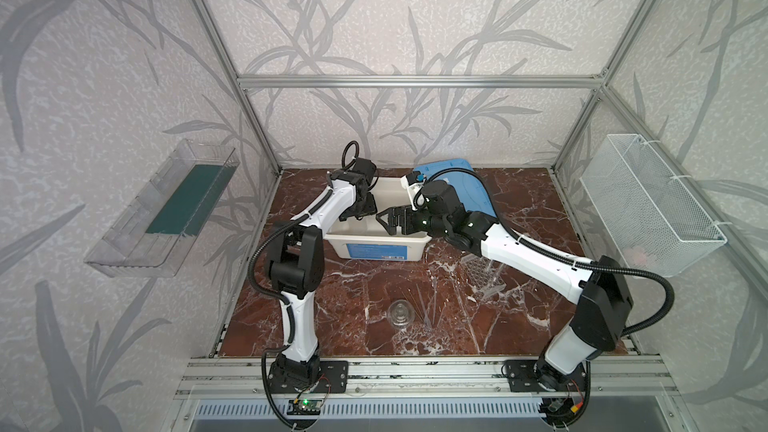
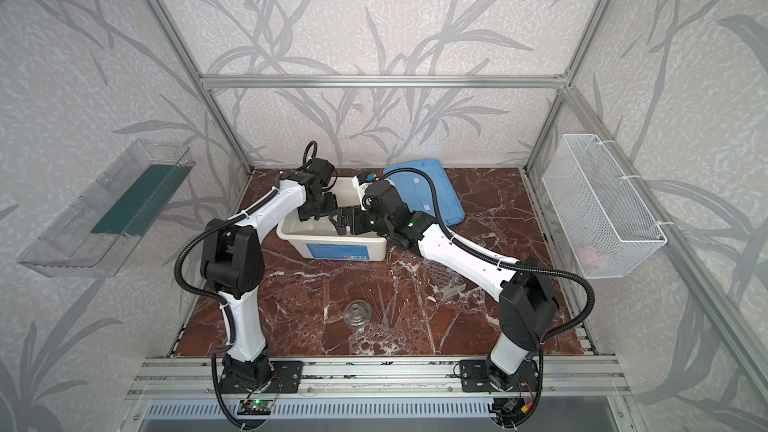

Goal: Organize the chemistry lab equipment
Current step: 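Lower the beaker into the white bin and open the left gripper, then raise the left gripper out of the bin while the right draws back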

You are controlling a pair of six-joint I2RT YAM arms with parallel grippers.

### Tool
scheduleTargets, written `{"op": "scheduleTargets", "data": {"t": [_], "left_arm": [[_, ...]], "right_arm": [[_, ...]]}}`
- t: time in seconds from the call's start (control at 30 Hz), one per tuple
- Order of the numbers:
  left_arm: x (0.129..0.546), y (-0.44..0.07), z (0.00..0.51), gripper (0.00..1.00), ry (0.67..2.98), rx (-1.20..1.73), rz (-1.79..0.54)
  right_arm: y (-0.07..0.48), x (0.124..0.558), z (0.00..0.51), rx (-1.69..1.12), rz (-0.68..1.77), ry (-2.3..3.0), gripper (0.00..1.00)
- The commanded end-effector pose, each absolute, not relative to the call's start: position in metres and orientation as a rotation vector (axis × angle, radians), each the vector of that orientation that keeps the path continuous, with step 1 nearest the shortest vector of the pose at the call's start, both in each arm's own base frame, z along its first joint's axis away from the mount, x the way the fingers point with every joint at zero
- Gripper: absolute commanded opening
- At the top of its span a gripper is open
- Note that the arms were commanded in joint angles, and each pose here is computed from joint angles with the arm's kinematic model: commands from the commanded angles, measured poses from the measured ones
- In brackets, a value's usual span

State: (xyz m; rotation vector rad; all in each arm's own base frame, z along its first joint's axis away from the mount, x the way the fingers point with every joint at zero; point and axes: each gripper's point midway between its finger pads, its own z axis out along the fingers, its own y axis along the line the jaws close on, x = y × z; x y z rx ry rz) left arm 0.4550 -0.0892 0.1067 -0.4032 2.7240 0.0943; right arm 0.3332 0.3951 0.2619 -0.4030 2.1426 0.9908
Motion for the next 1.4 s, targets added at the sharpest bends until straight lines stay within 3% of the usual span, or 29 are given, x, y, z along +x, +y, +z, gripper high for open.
{"op": "scheduleTargets", "data": {"t": [0.0, 0.37, 0.63, 0.77, 0.9, 1.37], "left_arm": [[0.464, -0.09, 0.106, 0.76, 2.706, -0.393, 0.068], [0.476, -0.082, 0.089, 0.75, 2.682, -0.397, 0.124], [0.474, -0.087, 0.075, 0.83, 2.692, -0.411, 0.071], [0.474, -0.087, 0.077, 0.93, 2.677, -0.414, 0.067], [0.475, -0.086, 0.091, 0.99, 2.637, -0.417, 0.046], [0.466, -0.084, 0.199, 0.99, 2.439, -0.375, -0.047]], "right_arm": [[0.392, 0.334, 0.252, -0.416, 0.941, 2.155, 0.98], [0.392, 0.331, 0.235, -0.404, 0.952, 2.187, 0.98], [0.391, 0.332, 0.23, -0.402, 0.939, 2.195, 0.98], [0.391, 0.332, 0.233, -0.398, 0.943, 2.19, 0.98], [0.394, 0.332, 0.234, -0.377, 0.985, 2.18, 0.98], [0.375, 0.319, 0.272, -0.419, 0.944, 2.124, 0.98]]}}
